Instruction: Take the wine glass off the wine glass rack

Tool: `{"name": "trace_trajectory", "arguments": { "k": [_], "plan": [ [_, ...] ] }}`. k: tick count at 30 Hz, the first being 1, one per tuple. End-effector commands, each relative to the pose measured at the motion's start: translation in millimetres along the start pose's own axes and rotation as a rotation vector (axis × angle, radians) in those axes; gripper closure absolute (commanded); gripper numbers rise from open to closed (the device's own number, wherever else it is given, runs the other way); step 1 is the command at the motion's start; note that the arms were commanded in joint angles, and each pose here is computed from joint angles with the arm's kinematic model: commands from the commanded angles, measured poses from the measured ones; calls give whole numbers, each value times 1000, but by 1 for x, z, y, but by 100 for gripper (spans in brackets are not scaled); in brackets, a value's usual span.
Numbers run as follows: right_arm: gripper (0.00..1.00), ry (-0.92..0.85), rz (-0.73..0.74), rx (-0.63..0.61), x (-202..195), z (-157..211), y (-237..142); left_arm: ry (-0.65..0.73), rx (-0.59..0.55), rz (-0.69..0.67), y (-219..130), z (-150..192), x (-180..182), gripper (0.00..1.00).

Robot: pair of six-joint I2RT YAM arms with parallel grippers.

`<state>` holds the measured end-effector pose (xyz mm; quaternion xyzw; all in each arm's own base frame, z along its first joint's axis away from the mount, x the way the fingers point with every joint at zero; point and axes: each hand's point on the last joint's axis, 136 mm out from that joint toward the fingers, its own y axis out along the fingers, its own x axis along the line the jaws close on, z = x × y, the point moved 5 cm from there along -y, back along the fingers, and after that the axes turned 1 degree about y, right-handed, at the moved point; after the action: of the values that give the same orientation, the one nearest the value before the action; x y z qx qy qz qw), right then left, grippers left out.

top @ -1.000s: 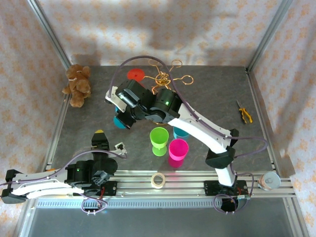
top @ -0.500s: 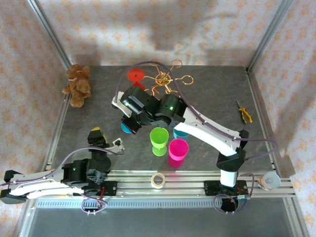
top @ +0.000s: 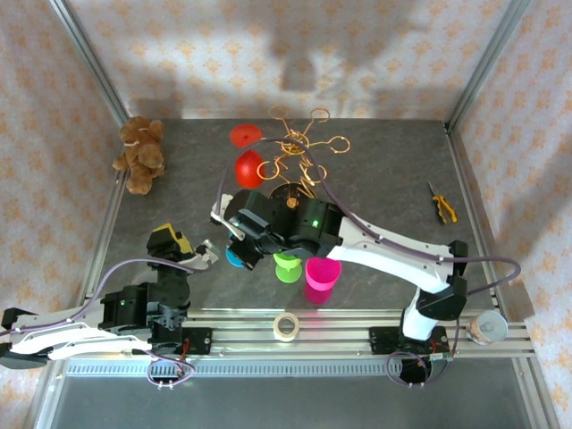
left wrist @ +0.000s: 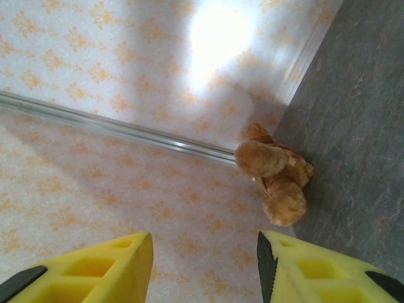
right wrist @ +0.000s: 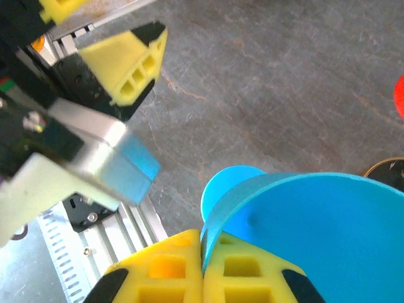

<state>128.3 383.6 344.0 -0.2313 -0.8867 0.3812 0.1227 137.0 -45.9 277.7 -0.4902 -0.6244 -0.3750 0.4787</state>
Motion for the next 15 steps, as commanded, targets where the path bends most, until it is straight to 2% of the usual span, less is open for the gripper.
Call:
{"name": "trace_trajectory", "arguments": {
  "k": [1, 7, 15],
  "plan": [
    [100, 56, 21, -78, 2, -2, -17, -63, 96, -61, -1, 15, 16, 50],
    [100, 53, 57, -67, 14, 16, -11, -83, 98, -61, -1, 18, 19, 50],
    [100, 76, 73, -2, 27, 41, 18, -93, 101, -63, -1, 19, 20, 50]
  ]
}}
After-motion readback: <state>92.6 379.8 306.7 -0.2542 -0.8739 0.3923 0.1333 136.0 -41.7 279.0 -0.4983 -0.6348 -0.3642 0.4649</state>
